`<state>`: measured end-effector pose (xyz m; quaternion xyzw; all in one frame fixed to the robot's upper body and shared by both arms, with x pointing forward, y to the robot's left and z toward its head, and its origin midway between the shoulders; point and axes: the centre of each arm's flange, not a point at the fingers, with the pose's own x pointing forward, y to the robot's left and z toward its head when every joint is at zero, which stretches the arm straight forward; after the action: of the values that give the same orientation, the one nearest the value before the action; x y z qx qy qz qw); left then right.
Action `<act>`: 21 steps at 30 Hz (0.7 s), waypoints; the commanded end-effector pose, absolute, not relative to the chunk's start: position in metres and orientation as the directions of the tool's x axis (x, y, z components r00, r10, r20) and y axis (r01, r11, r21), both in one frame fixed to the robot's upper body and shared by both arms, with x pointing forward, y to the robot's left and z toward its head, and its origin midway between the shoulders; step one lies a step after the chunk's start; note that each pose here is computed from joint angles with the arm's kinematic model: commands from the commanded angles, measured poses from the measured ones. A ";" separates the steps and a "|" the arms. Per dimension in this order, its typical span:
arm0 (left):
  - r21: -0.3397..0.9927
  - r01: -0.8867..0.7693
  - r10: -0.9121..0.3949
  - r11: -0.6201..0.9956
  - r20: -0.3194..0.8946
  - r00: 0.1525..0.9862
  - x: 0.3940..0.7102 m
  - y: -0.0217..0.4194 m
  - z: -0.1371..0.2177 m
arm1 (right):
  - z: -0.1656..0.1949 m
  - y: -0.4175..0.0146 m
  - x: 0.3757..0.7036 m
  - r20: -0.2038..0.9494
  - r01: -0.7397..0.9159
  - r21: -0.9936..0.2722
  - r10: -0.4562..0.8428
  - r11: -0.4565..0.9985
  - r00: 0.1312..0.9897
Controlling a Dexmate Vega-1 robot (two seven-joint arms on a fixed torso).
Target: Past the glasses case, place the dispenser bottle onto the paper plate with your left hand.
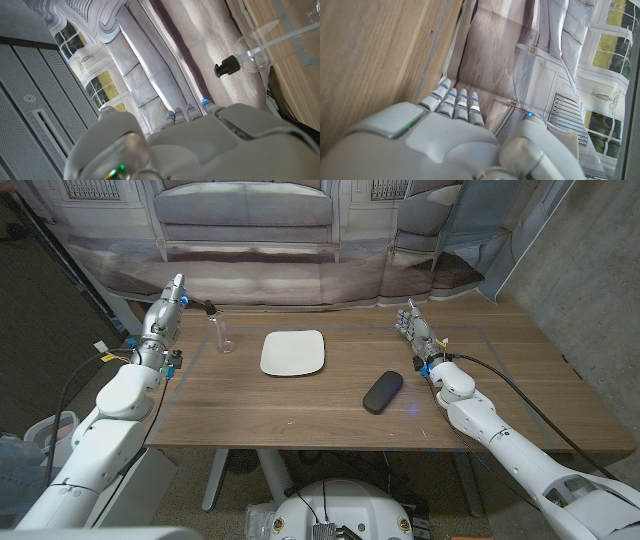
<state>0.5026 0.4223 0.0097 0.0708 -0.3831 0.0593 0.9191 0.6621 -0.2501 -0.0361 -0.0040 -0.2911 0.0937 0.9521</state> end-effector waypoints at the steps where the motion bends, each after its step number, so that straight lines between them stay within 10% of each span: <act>1: 0.088 -0.183 0.069 0.979 0.703 0.708 0.505 0.426 0.008 | -0.034 -0.243 0.669 0.548 -0.185 -0.060 0.188 0.981 0.815; 21: 0.090 -0.208 0.088 0.974 0.696 0.712 0.517 0.442 -0.005 | -0.033 -0.234 0.667 0.551 -0.178 -0.073 0.188 0.981 0.813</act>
<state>0.5129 0.4347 -0.0003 0.0770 -0.3722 0.0736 0.9220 0.6678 -0.2391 -0.0334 -0.0089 -0.2901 0.0965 0.9521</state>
